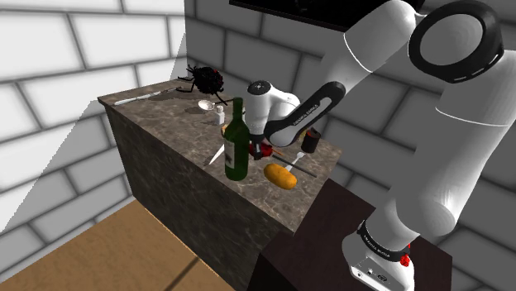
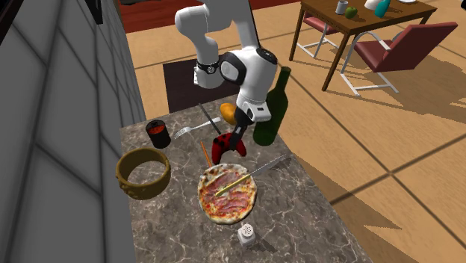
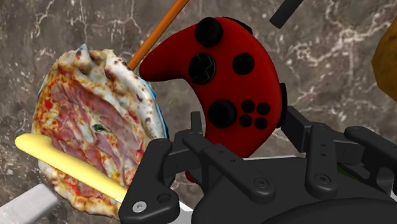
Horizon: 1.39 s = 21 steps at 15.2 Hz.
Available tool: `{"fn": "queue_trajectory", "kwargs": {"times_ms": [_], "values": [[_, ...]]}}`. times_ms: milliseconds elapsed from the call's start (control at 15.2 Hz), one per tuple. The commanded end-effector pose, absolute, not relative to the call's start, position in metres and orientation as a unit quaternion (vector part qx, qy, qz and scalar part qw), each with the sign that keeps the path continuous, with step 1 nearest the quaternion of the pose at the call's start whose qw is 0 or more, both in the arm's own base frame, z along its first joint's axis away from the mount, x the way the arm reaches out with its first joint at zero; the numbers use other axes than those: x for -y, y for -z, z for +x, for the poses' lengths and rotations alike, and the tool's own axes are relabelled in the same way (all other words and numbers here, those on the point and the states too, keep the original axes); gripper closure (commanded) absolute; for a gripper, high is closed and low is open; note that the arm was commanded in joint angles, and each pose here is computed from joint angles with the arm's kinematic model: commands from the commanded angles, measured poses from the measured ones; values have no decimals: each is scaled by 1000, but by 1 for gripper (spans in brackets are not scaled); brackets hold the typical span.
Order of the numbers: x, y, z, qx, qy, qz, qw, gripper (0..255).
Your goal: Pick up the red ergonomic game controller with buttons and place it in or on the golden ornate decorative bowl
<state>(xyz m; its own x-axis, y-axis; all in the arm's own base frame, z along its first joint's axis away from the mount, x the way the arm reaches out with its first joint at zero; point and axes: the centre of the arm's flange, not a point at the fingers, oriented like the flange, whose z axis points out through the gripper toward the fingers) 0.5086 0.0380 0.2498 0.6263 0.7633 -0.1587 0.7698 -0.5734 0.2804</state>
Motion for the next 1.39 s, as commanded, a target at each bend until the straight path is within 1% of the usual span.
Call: {"fn": "queue_trajectory", "kwargs": {"times_ms": [0, 1320], "values": [[-38, -261, 508, -432, 10, 887, 163, 255], [-38, -366, 508, -432, 10, 887, 163, 255]]}}
